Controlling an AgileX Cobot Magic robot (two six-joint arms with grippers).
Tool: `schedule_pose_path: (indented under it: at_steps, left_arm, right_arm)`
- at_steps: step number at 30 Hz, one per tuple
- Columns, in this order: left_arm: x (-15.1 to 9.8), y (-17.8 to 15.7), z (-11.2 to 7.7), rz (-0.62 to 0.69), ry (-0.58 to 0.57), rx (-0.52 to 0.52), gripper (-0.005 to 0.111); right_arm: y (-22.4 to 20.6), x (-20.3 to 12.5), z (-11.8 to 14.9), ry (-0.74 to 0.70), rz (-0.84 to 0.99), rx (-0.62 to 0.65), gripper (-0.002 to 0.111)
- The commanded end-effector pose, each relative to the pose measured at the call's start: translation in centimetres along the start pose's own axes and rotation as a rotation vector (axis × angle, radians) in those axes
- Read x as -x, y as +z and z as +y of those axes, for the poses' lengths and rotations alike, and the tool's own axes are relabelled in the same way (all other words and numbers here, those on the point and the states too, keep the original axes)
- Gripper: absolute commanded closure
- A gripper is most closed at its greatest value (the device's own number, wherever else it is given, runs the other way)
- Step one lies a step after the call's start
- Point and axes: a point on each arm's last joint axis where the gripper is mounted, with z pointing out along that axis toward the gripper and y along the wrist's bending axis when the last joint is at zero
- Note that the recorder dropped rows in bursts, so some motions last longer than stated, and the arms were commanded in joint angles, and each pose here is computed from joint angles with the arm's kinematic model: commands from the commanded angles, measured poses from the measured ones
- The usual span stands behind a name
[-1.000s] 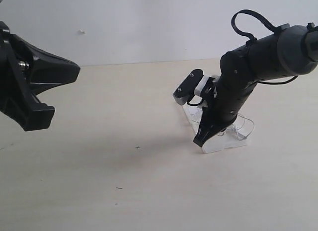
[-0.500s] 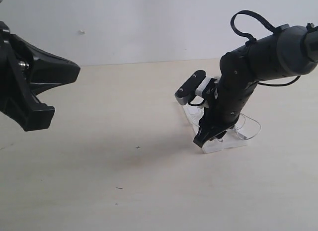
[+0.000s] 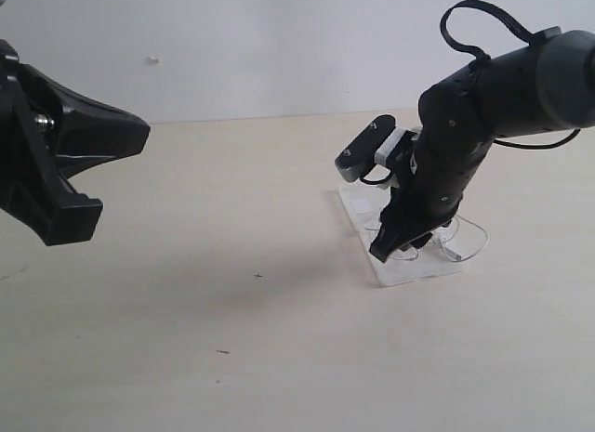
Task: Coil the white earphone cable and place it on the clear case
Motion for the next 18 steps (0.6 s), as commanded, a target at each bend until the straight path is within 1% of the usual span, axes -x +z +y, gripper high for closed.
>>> schedule_pose_path:
  at_steps: [1,5,9,10,11,12,13,15,17,18]
  left_arm:
    - [-0.1,-0.1,-0.1,0.000,-0.008,-0.007,0.107]
    - [-0.1,-0.1,-0.1,-0.001,-0.010,-0.008,0.107]
    - [-0.1,-0.1,-0.1,-0.001,-0.010,-0.008,0.107]
    - [-0.1,-0.1,-0.1,-0.001,-0.010,-0.008,0.107]
    - [-0.1,-0.1,-0.1,-0.001,-0.010,-0.008,0.107]
    - [-0.1,-0.1,-0.1,-0.001,-0.010,-0.008,0.107]
    - [-0.1,-0.1,-0.1,-0.001,-0.010,-0.008,0.107]
    - [-0.1,-0.1,-0.1,-0.001,-0.010,-0.008,0.107]
    - [-0.1,-0.1,-0.1,-0.001,-0.010,-0.008,0.107]
    - [-0.1,-0.1,-0.1,-0.001,-0.010,-0.008,0.107]
  right_arm:
    - [-0.6,-0.4,-0.3,-0.006,0.029,-0.019,0.063]
    - [-0.7,-0.5,-0.3,0.014,0.041,-0.016,0.063]
    - [-2.1,-0.7,-0.7,-0.006,0.053,-0.043,0.062]
    - [-2.5,-0.8,-0.7,-0.013,0.053,-0.039,0.056]
    - [-2.5,-0.9,-0.7,-0.017,0.061,-0.037,0.053]
    - [-2.6,-1.1,-0.7,-0.018,0.085,-0.033,0.047]
    - [-2.6,-1.2,-0.7,-0.021,0.103,-0.033,0.044]
    - [-2.8,-1.3,-0.9,0.021,0.107,-0.057,0.045]
    - [-3.5,-1.3,-1.0,0.042,0.091,-0.064,0.047]
    - [-4.2,-1.2,-1.2,0.075,0.072,-0.075,0.050]
